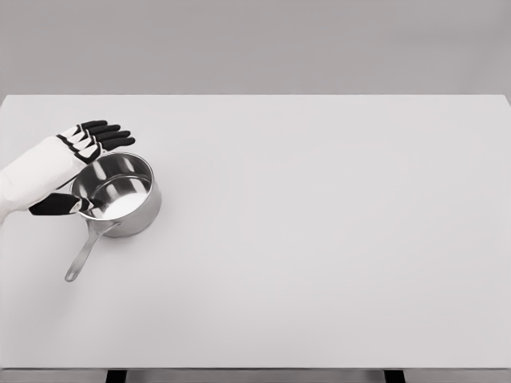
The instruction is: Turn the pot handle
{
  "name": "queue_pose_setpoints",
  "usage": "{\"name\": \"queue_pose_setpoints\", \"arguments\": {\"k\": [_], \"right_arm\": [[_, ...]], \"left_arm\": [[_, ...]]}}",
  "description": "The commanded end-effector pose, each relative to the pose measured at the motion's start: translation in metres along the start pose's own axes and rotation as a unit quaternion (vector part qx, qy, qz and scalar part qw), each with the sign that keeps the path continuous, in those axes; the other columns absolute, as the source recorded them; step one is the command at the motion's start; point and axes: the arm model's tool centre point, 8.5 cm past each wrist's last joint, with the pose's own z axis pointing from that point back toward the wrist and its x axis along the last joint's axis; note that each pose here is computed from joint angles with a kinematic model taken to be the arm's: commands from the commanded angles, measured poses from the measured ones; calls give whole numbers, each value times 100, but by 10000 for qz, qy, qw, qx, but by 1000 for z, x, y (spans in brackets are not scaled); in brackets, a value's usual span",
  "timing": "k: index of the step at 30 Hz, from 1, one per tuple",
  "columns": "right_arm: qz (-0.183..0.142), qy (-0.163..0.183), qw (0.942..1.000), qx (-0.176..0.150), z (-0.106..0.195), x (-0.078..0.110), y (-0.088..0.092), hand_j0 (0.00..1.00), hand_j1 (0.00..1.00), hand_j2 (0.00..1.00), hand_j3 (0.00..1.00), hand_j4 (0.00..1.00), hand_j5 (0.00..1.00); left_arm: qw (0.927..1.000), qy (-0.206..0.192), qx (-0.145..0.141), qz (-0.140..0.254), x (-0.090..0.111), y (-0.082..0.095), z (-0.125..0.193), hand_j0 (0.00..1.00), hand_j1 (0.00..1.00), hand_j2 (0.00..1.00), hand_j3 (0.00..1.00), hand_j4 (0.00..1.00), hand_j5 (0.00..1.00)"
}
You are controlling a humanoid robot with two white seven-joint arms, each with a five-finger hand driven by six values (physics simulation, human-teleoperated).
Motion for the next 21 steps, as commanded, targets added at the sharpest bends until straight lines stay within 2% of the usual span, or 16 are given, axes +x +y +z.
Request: {"name": "queue_pose_setpoints", "arguments": {"k": [1,9,11,13,21], "right_arm": [[1,0,10000,1,0,0,0,100,100,100,100,100,100],[1,0,10000,1,0,0,0,100,100,100,100,100,100],[1,0,10000,1,0,0,0,100,100,100,100,100,100],[1,0,10000,1,0,0,0,100,100,100,100,100,100],[1,0,10000,1,0,0,0,100,100,100,100,100,100]], "left_arm": [[10000,-2,0,31,0,1,0,100,100,100,100,100,100],[10000,-12,-38,42,1,-1,0,100,100,100,100,100,100],[9997,-48,-220,100,3,-10,-1,100,100,100,100,100,100],[9984,-115,-554,94,5,-19,-2,100,100,100,100,100,100],[9941,-299,-1037,127,14,-41,-6,100,100,100,100,100,100]]}}
